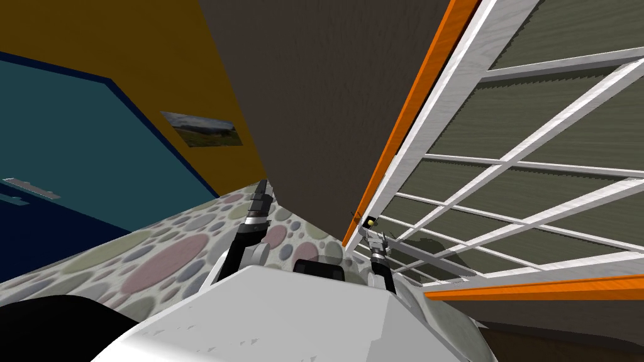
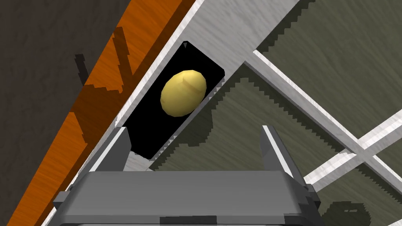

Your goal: Pull the door open

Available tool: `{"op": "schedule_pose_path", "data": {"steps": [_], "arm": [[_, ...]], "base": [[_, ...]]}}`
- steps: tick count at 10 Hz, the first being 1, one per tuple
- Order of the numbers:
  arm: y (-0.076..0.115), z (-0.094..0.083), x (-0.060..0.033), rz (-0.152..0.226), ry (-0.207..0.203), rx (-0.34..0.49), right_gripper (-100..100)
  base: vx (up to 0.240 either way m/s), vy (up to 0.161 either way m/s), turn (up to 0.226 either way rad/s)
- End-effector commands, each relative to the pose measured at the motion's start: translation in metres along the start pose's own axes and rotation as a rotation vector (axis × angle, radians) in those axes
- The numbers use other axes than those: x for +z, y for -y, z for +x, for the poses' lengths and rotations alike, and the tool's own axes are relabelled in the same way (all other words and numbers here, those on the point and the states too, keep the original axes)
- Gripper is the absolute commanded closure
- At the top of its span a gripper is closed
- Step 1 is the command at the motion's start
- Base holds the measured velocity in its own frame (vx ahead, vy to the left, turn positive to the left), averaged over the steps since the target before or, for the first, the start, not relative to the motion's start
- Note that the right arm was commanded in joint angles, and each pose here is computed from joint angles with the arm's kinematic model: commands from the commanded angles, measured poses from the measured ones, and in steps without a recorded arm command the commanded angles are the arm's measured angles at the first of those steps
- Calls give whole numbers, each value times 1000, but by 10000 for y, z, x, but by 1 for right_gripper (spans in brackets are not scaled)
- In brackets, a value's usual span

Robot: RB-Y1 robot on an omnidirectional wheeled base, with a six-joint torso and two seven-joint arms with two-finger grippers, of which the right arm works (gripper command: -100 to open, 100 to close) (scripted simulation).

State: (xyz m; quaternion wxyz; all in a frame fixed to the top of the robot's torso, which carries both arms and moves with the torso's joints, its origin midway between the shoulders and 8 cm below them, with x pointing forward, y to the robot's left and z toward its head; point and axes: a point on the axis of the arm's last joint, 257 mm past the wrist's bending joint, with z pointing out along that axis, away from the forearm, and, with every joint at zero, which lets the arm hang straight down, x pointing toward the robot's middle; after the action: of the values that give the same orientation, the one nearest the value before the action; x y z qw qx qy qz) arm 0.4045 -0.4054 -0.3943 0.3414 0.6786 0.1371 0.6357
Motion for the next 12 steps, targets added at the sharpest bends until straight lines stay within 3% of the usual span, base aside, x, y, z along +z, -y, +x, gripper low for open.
{"op": "schedule_pose_path", "data": {"steps": [1,2,4,7,12], "arm": [[34,18,18,-2,7,71,-100],[34,18,18,-2,7,76,-100],[88,50,44,-8,18,177,-100],[115,66,55,-10,22,250,-100],[213,123,94,-19,39,454,-100]], "base": [[-57,-21,32],[-45,-13,17],[-59,-13,40],[-47,-9,22],[-63,-9,32]]}}
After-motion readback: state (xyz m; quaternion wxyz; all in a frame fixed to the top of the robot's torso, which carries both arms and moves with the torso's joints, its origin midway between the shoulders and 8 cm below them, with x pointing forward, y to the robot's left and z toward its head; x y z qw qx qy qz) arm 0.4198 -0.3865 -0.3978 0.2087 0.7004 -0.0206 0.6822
